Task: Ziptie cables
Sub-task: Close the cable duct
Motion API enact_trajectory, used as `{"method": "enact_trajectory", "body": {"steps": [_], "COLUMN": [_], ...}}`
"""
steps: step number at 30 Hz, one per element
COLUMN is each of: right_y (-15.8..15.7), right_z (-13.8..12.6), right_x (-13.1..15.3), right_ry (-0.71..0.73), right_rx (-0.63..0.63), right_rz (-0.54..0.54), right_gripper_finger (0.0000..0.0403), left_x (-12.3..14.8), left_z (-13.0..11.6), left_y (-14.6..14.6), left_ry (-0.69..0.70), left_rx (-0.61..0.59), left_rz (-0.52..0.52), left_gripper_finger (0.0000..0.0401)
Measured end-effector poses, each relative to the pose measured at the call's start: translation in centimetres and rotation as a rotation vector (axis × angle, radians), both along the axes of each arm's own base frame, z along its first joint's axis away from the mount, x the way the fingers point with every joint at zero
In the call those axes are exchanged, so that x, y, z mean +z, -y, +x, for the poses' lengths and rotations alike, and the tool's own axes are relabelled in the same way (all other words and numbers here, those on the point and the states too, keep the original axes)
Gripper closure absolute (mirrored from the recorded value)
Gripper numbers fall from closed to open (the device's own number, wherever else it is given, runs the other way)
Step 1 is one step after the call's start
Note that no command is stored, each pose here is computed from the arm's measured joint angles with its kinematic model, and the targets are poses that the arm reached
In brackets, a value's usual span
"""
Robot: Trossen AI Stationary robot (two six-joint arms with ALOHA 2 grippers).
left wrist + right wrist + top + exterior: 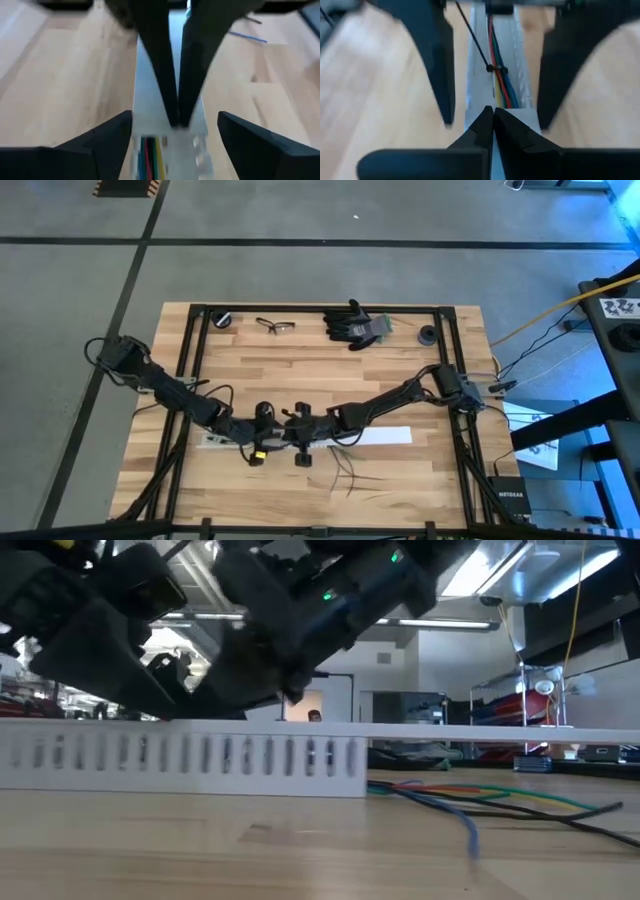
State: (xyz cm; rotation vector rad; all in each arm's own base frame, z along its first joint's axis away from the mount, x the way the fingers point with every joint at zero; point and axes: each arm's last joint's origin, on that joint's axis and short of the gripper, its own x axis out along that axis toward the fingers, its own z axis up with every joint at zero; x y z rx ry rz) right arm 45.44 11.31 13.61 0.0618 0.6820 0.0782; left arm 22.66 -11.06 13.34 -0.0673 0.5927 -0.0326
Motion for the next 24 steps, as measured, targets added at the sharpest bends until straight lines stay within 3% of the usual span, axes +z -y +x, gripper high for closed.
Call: {"method": "enact_trajectory", "body": {"steps": [5,9,16,24], "right_y": [-0.5,-0.8,-1.2,-1.2], "right_z": [-2.1,-3.2,-4.1,-4.7], "right_x": [3.1,4.8,3.8,1.9], "right_ry": [-0.070,-0.098,-0.125,-0.067], "right_rx": [-0.026,-0.027,-0.047,-0.072], "right_rz": [-0.131,-0.148,-0.105,-0.056], "right_gripper_finger": [0.0398,0.0398,0.0398,0.0398], "left_x": [1.8,3.3,3.9,1.4], "left_z": [-0.5,-1.6,-2.8,-2.3], "left_y": [0.2,0.1,0.9,1.6], "left_ry": [-0.055,-0.059,-0.060,-0.098], "left_rx": [-0.006,0.004,0.001,0.053], "left_rz": [-0.006,-0.027,-0.072,0.053], "left_gripper_finger": [0.0121,0.0121,0.0121,0.0121]}}
